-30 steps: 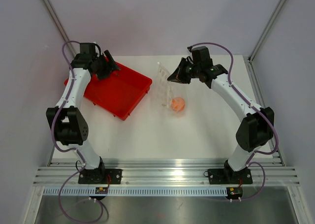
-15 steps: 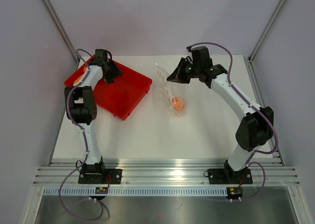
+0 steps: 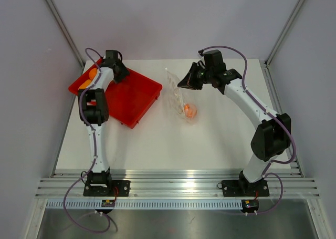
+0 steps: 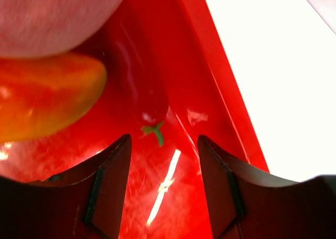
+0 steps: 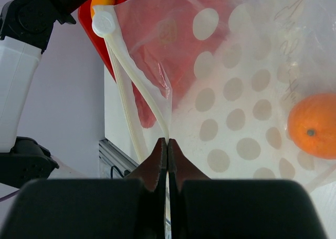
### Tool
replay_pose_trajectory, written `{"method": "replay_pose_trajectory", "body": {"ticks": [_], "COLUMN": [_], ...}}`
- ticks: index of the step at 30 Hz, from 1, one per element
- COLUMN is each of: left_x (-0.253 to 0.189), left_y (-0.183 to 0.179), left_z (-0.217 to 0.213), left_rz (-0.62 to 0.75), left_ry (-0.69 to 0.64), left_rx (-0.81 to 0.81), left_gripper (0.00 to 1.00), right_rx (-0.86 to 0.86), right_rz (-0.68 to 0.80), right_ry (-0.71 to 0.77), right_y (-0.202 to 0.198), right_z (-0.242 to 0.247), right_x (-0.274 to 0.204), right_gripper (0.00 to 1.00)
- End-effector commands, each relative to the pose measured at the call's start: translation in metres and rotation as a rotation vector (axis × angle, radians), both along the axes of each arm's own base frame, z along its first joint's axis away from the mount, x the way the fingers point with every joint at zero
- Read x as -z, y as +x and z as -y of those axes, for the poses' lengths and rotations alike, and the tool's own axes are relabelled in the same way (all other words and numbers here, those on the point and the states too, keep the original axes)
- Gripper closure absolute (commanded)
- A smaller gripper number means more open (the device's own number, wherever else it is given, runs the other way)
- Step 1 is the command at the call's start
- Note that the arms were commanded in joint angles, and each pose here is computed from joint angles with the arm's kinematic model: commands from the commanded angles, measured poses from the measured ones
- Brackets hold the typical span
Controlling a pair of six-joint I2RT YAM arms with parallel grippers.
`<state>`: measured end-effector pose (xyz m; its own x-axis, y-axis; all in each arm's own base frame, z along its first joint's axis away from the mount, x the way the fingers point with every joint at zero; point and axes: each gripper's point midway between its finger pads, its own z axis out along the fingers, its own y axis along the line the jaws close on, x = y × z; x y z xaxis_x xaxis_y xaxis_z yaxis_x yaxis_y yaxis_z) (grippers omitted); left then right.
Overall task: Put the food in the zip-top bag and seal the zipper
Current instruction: Pick up the fake fruit from the bin.
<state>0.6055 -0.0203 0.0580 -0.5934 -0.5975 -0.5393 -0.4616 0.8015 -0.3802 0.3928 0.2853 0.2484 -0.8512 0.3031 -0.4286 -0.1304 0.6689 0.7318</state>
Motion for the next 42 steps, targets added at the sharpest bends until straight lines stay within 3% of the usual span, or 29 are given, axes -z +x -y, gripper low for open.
{"method": "replay_pose_trajectory", "body": {"ticks": [1, 15, 25, 30, 33, 34, 36, 37, 42], "left_x": [-0.018, 0.002, 0.007, -0.033, -0.040, -0.065, -0.059, -0.079, -0.091], "left_y": [0.022, 0.028, 0.024, 0.018, 0.001, -0.004, -0.022, -0.029, -0.074], "left_z": [-0.009, -0.034, -0.030, -0.022, -0.019, -0.017, -0.013, -0.008, 0.012], "left_rz": [0.078, 0.056, 0.032, 0.090, 0.089, 0.130, 0.111, 0.142, 0.133], "left_ry": [0.052, 0.094, 0.089, 0.060, 0.047, 0.046, 0.041, 0.039, -0.028], "left_rx": [-0.030, -0.077, -0.046, -0.019, -0.008, -0.005, 0.007, 0.018, 0.098], "left_gripper": [0.45, 0.48, 0.67, 0.77, 0.78, 0.79, 0.80, 0.83, 1.00], "right_rx": [-0.030, -0.041, -0.022, -0.015, -0.013, -0.009, -0.003, -0.001, -0.011], "right_rz": [0.038, 0.026, 0.024, 0.022, 0.022, 0.024, 0.031, 0.037, 0.032], "right_ry": [0.018, 0.007, 0.006, 0.008, 0.012, 0.012, 0.016, 0.019, 0.025], "right_y": [0.000, 0.003, 0.003, 0.003, 0.003, 0.003, 0.004, 0.005, 0.006], "right_z": [-0.008, -0.009, -0.008, -0.006, -0.007, -0.007, -0.007, -0.006, -0.009], "right_x": [-0.006, 0.004, 0.006, 0.006, 0.006, 0.005, 0.003, 0.001, 0.002], "right_gripper": [1.00, 1.00, 1.00, 1.00, 1.00, 1.00, 1.00, 1.00, 1.00]}}
